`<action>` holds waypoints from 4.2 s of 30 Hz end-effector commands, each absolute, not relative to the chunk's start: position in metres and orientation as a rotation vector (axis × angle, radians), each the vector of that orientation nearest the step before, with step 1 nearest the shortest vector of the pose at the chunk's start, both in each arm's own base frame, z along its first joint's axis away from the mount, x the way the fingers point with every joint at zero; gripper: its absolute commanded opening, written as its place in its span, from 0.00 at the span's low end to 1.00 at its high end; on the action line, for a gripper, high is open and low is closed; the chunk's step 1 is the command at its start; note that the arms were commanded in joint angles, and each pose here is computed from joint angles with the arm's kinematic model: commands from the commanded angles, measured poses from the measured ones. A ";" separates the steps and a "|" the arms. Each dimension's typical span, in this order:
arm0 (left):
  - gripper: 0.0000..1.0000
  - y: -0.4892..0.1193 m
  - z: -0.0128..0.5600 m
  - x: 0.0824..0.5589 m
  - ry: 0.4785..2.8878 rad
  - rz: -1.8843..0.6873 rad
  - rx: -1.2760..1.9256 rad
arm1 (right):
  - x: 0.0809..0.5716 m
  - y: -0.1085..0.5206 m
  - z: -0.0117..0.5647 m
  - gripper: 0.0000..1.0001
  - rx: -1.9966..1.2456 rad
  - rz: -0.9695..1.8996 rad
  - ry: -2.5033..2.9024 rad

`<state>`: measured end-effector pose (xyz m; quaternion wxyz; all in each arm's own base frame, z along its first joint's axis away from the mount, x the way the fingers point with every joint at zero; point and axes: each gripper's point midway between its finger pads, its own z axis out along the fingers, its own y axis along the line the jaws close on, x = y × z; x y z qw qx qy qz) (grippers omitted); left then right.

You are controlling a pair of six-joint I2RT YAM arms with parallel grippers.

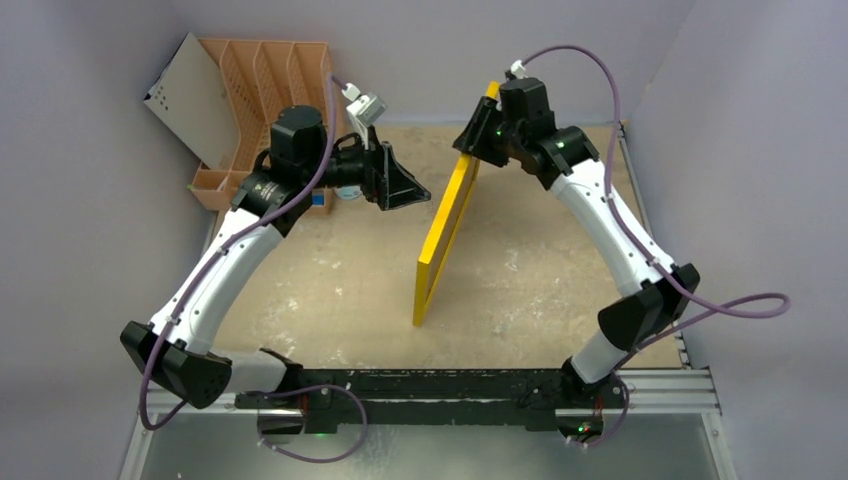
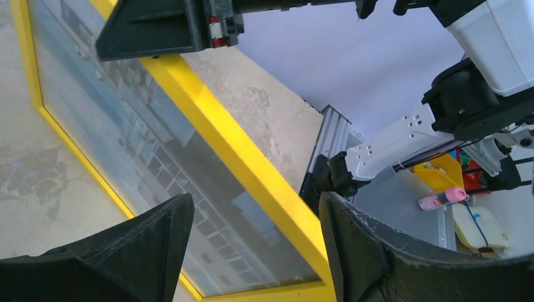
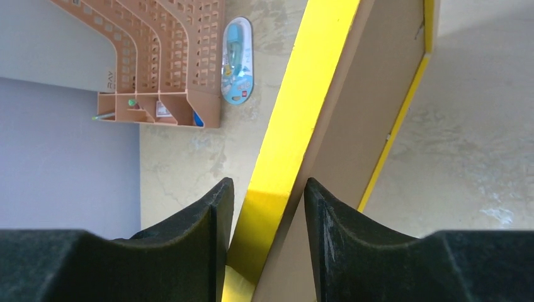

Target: Put the photo into the frame

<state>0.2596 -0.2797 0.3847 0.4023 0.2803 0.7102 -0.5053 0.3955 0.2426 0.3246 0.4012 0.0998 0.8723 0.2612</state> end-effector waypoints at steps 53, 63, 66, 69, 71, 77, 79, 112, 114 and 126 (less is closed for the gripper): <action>0.74 -0.179 0.047 0.373 2.592 -0.650 -0.142 | 0.354 0.142 0.096 0.56 0.371 1.121 2.083; 0.72 -0.233 0.059 0.411 2.496 -0.958 0.032 | 0.323 0.137 0.063 0.64 0.512 1.104 2.175; 0.70 -0.245 0.062 0.426 2.477 -1.015 0.072 | 0.315 0.135 0.056 0.70 0.538 1.086 2.206; 0.69 -0.262 0.062 0.439 2.455 -1.081 0.084 | 0.310 0.132 0.052 0.74 0.566 1.057 2.235; 0.69 -0.275 0.059 0.445 2.450 -1.097 0.105 | 0.306 0.131 0.050 0.77 0.588 1.049 2.261; 0.69 -0.318 0.065 0.461 2.394 -1.164 0.210 | 0.292 0.124 0.041 0.80 0.689 0.966 2.389; 0.68 -0.332 0.066 0.466 2.373 -1.188 0.246 | 0.287 0.124 0.039 0.80 0.705 0.957 2.438; 0.75 -0.224 0.158 0.510 2.382 -0.568 0.036 | 0.348 0.051 0.150 0.89 0.735 0.434 2.195; 0.76 -0.210 0.159 0.483 2.429 -0.531 0.005 | 0.376 0.045 0.167 0.89 0.686 0.390 2.140; 0.76 -0.153 0.110 0.325 2.552 -0.496 -0.346 | 0.506 0.021 0.153 0.87 0.498 0.114 2.188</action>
